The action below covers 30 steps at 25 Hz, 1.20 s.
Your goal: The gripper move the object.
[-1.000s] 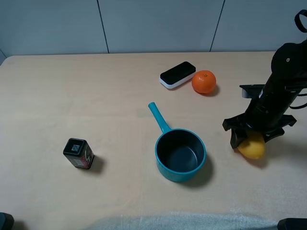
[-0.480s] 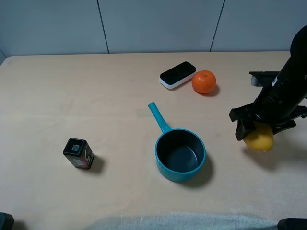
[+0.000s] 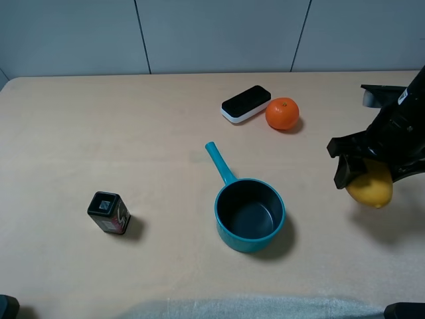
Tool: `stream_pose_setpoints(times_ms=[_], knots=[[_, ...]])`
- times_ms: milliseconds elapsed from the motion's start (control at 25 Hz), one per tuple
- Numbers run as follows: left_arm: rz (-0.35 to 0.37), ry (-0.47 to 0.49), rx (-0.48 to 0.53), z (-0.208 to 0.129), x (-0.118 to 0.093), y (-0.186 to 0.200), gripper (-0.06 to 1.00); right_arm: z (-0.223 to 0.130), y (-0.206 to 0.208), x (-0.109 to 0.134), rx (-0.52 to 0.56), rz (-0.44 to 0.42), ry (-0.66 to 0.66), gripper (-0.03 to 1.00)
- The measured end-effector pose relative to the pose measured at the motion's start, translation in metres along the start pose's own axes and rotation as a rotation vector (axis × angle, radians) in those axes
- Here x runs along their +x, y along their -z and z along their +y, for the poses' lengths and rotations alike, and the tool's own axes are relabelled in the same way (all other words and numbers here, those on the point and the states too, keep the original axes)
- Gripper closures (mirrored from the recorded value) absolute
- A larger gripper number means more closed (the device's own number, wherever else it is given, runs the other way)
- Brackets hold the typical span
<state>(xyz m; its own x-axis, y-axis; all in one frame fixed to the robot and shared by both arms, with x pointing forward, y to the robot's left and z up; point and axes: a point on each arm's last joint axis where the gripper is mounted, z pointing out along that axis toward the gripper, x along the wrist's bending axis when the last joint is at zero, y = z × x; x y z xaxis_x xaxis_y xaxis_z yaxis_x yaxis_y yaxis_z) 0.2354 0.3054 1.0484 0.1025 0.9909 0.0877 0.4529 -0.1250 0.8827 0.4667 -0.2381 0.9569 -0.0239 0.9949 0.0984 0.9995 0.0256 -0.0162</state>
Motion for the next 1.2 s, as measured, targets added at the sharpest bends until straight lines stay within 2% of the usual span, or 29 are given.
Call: stream_pose_setpoints(times_ms=[200, 400, 720, 1200], knots=[[0.0, 0.0, 0.0, 0.0, 0.0, 0.0, -0.05, 0.005, 0.013, 0.019, -0.004, 0.005, 0.043, 0.48], [0.0, 0.0, 0.0, 0.0, 0.0, 0.0, -0.05, 0.003, 0.022, 0.05, -0.04, -0.01, 0.088, 0.48], [0.0, 0.0, 0.0, 0.0, 0.0, 0.0, -0.05, -0.001, 0.039, 0.09, -0.083, 0.019, 0.14, 0.48], [0.0, 0.0, 0.0, 0.0, 0.0, 0.0, -0.05, 0.028, 0.058, 0.151, -0.121, 0.051, 0.243, 0.48]])
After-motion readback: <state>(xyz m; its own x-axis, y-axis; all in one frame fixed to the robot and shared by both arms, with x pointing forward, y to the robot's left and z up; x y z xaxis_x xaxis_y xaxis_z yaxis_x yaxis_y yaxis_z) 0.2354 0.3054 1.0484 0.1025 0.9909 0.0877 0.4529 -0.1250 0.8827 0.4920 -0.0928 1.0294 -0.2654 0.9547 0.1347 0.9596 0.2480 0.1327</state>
